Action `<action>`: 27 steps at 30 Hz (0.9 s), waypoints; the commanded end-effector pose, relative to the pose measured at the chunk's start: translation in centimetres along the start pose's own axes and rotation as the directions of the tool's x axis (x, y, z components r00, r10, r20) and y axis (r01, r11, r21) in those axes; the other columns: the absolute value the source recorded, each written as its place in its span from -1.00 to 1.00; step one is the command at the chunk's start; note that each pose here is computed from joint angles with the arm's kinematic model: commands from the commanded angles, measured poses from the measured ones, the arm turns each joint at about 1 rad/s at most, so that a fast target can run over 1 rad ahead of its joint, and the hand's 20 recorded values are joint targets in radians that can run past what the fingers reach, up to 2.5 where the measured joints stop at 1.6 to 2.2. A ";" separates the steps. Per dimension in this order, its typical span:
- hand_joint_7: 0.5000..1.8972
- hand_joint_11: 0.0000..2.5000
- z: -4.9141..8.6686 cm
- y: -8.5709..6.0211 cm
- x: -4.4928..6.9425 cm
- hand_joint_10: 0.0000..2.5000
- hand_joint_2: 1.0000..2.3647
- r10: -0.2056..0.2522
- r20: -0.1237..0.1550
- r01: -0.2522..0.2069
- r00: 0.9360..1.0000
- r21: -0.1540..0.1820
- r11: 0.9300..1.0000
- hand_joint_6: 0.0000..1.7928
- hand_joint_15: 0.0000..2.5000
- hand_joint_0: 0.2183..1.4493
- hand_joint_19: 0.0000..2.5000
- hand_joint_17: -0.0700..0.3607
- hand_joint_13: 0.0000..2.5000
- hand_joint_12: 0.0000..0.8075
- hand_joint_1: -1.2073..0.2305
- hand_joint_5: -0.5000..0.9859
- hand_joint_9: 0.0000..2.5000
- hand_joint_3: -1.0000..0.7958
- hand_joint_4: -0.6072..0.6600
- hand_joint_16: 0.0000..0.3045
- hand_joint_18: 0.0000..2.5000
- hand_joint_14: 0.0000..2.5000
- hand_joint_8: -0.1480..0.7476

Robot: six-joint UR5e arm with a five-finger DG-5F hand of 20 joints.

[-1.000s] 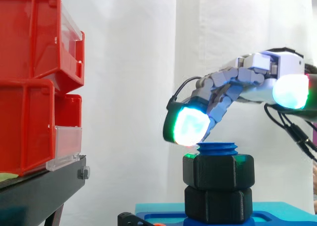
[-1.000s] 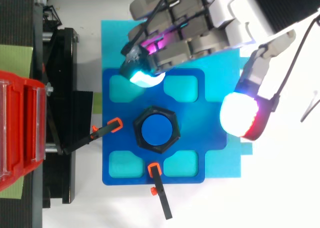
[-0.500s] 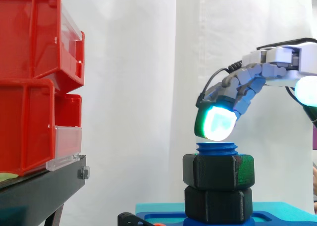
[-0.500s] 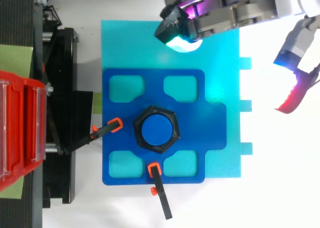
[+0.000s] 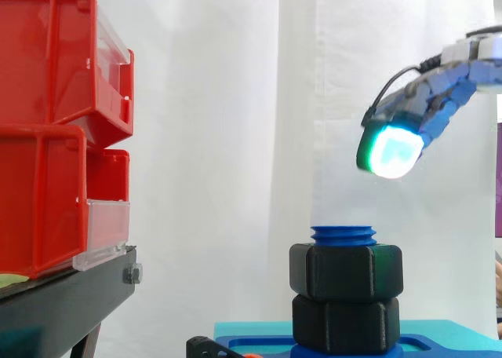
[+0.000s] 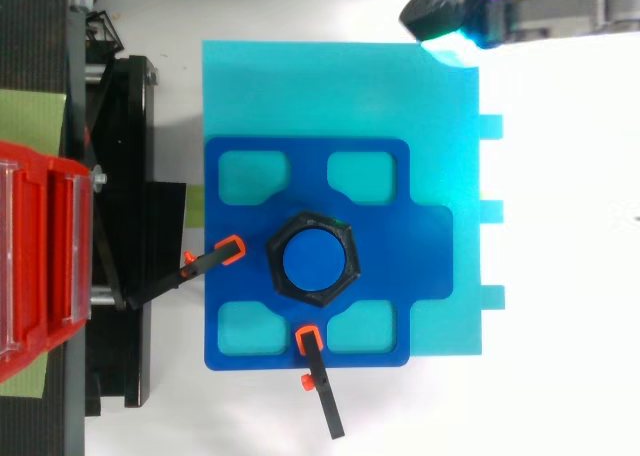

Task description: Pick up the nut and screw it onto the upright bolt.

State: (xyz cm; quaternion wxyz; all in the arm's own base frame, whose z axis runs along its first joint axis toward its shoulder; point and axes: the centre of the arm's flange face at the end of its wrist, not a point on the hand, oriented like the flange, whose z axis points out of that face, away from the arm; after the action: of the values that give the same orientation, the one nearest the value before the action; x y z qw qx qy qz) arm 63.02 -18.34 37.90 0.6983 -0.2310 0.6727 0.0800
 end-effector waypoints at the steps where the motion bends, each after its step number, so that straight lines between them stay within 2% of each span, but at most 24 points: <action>1: -0.67 -1.00 -2.3 3.1 1.4 -1.00 -1.00 0.047 -0.032 -0.046 0.998 0.039 0.998 -0.44 -1.00 -0.66 -0.91 -0.28 -0.54 -0.25 0.48 -0.51 -0.34 -0.44 0.32 -0.75 -0.65 -1.00 -0.06; 5: -0.68 -1.00 -3.2 4.4 0.4 -1.00 -1.00 0.068 -0.035 -0.065 0.997 0.069 0.996 -0.44 -1.00 -0.65 -0.92 -0.28 -0.55 -0.25 0.46 -0.51 -0.34 -0.44 0.31 -0.75 -0.65 -1.00 -0.05; 7: -0.67 -1.00 -3.8 4.9 0.3 -1.00 -1.00 0.095 -0.045 -0.091 0.994 0.091 0.992 -0.44 -1.00 -0.64 -0.93 -0.28 -0.56 -0.24 0.45 -0.51 -0.34 -0.44 0.32 -0.75 -0.66 -1.00 -0.06; 9: -0.67 -1.00 -4.1 5.3 0.5 -1.00 -1.00 0.148 -0.049 -0.141 0.988 0.112 0.984 -0.44 -1.00 -0.64 -0.94 -0.28 -0.57 -0.24 0.45 -0.52 -0.36 -0.44 0.30 -0.75 -0.68 -1.00 -0.06; 11: -0.67 -1.00 -4.1 5.2 0.5 -1.00 -1.00 0.170 -0.047 -0.163 0.984 0.122 0.979 -0.44 -1.00 -0.64 -0.95 -0.28 -0.59 -0.23 0.44 -0.52 -0.37 -0.44 0.30 -0.75 -0.69 -1.00 -0.06; 12: -0.66 -1.00 -4.0 5.2 0.6 -1.00 -1.00 0.198 -0.046 -0.191 0.979 0.133 0.973 -0.44 -1.00 -0.64 -0.95 -0.28 -0.60 -0.24 0.43 -0.53 -0.39 -0.44 0.30 -0.75 -0.71 -1.00 -0.07; 15: -0.67 -1.00 -3.9 5.2 0.5 -1.00 -1.00 0.231 -0.041 -0.223 0.972 0.143 0.964 -0.44 -1.00 -0.63 -0.98 -0.28 -0.61 -0.24 0.39 -0.54 -0.44 -0.44 0.26 -0.75 -0.73 -1.00 -0.09; 16: -0.67 -1.00 -4.2 5.3 1.1 -1.00 -1.00 0.289 -0.043 -0.279 0.956 0.166 0.946 -0.44 -1.00 -0.63 -0.99 -0.28 -0.63 -0.23 0.36 -0.55 -0.47 -0.44 0.24 -0.75 -0.74 -1.00 -0.11; 18: -0.68 -1.00 -4.4 5.3 1.1 -1.00 -1.00 0.300 -0.039 -0.289 0.953 0.174 0.941 -0.44 -1.00 -0.61 -1.00 -0.29 -0.66 -0.23 0.32 -0.57 -0.51 -0.44 0.21 -0.76 -0.79 -1.00 -0.13; 19: -0.68 -1.00 -4.8 5.4 1.0 -1.00 -1.00 0.313 -0.033 -0.302 0.949 0.186 0.935 -0.44 -1.00 -0.60 -1.00 -0.29 -0.69 -0.23 0.29 -0.58 -0.53 -0.44 0.20 -0.76 -0.81 -1.00 -0.15; 21: -0.68 -1.00 -4.9 5.6 1.4 -1.00 -1.00 0.323 -0.026 -0.313 0.946 0.194 0.930 -0.44 -1.00 -0.59 -1.00 -0.28 -0.72 -0.23 0.28 -0.59 -0.60 -0.44 0.17 -0.75 -0.84 -1.00 -0.16; 22: -0.68 -1.00 -5.0 5.5 1.5 -1.00 -1.00 0.328 -0.017 -0.318 0.944 0.202 0.926 -0.44 -1.00 -0.59 -1.00 -0.28 -0.74 -0.22 0.28 -0.59 -0.60 -0.44 0.16 -0.75 -0.86 -1.00 -0.17; 23: -0.68 -1.00 -5.3 5.6 1.1 -1.00 -1.00 0.341 0.003 -0.334 0.940 0.207 0.920 -0.44 -1.00 -0.59 -1.00 -0.28 -0.74 -0.21 0.28 -0.60 -0.61 -0.44 0.16 -0.75 -0.87 -1.00 -0.17; 24: -0.68 -1.00 -5.3 5.6 1.3 -1.00 -1.00 0.369 0.018 -0.364 0.929 0.217 0.906 -0.44 -1.00 -0.59 -1.00 -0.27 -0.75 -0.21 0.27 -0.61 -0.63 -0.44 0.14 -0.75 -0.87 -1.00 -0.18; 25: -0.68 -1.00 -5.3 5.5 1.2 -1.00 -1.00 0.383 0.030 -0.380 0.923 0.222 0.898 -0.44 -1.00 -0.59 -1.00 -0.27 -0.76 -0.21 0.26 -0.62 -0.64 -0.44 0.13 -0.75 -0.88 -1.00 -0.17; 26: -0.68 -1.00 -5.3 5.4 1.3 -1.00 -1.00 0.431 0.045 -0.429 0.901 0.233 0.873 -0.44 -1.00 -0.58 -1.00 -0.27 -0.76 -0.20 0.25 -0.62 -0.64 -0.44 0.13 -0.75 -0.88 -1.00 -0.18; 27: -0.69 -1.00 -5.3 5.3 1.3 -1.00 -1.00 0.453 0.054 -0.452 0.890 0.237 0.860 -0.44 -1.00 -0.58 -1.00 -0.26 -0.76 -0.20 0.23 -0.62 -0.65 -0.44 0.13 -0.74 -0.88 -1.00 -0.17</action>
State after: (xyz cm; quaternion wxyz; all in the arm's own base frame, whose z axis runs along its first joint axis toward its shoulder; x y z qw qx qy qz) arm 56.10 -16.01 35.54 0.6830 -0.0231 0.7179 0.1328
